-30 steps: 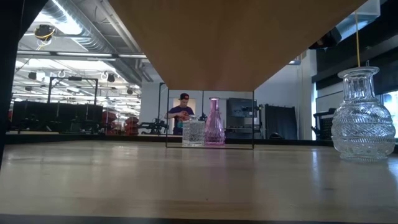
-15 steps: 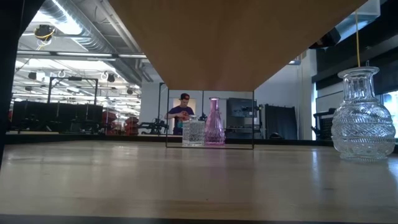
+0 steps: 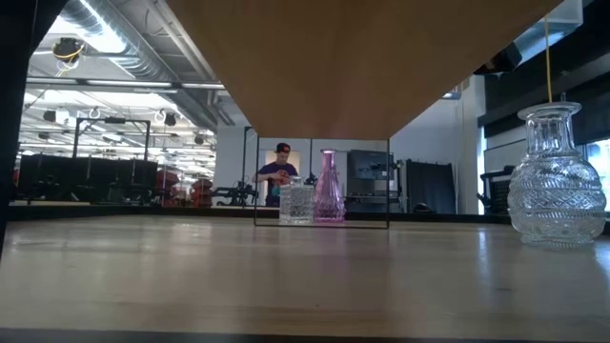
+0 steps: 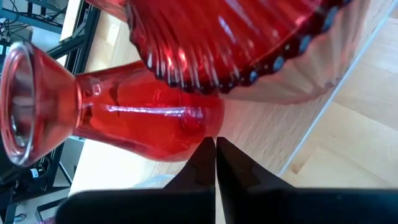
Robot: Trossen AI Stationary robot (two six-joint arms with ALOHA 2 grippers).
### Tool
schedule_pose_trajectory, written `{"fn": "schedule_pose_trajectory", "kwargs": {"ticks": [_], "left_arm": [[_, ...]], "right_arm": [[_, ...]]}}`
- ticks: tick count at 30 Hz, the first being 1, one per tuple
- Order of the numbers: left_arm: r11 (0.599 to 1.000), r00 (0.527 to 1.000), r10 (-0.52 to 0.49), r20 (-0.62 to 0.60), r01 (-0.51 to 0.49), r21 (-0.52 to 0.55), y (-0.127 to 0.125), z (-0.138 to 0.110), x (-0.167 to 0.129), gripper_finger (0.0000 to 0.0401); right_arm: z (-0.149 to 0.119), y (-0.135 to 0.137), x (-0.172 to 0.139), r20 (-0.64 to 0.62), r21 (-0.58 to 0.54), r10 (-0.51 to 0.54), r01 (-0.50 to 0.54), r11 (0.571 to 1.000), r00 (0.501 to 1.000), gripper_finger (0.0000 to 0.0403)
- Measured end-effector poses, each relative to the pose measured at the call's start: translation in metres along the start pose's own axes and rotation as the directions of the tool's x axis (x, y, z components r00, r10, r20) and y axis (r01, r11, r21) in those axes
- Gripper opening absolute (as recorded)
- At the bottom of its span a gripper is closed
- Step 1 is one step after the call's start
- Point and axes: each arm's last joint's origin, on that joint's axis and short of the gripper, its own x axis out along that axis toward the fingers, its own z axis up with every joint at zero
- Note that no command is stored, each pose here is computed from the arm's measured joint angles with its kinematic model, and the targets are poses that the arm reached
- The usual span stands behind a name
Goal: Sort vases onto shelf
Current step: Adjust the vases on the shelf
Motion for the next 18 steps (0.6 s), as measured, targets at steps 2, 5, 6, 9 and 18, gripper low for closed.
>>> {"fn": "schedule_pose_trajectory", "kwargs": {"ticks": [2, 5, 6, 9, 18], "left_arm": [[1.0, 1.0, -0.031, -0.004, 0.031, -0.007, -0.0009, -0.0001, 0.0, 0.0], [0.998, 0.998, -0.062, -0.011, 0.062, -0.024, -0.0026, -0.0005, 0.0002, 0.0], [0.998, 0.998, -0.057, -0.015, 0.056, -0.026, -0.0034, -0.0011, 0.0003, 0.0], [0.999, 0.999, -0.006, -0.032, 0.005, -0.05, -0.0053, -0.0036, 0.0012, 0.0], [0.993, 0.999, 0.027, -0.043, -0.031, -0.116, 0.0019, -0.0044, 0.0036, 0.0012]], "right_arm": [[0.0001, 0.0001, 0.0, 0.004, 0.0, 0.0, 0.0, 1.0, 1.0, 0.0], [0.0001, 0.0001, 0.0, 0.005, 0.0, 0.001, -0.001, 1.0, 1.0, 0.0], [0.0001, 0.0001, 0.0, 0.005, 0.0, 0.001, -0.001, 1.0, 1.0, 0.0], [0.0001, 0.0001, 0.0, 0.004, 0.0, 0.001, -0.001, 1.0, 1.0, 0.0], [-0.0002, 0.0006, 0.0, -0.009, 0.001, 0.008, -0.008, 1.0, 1.0, 0.0]]}}
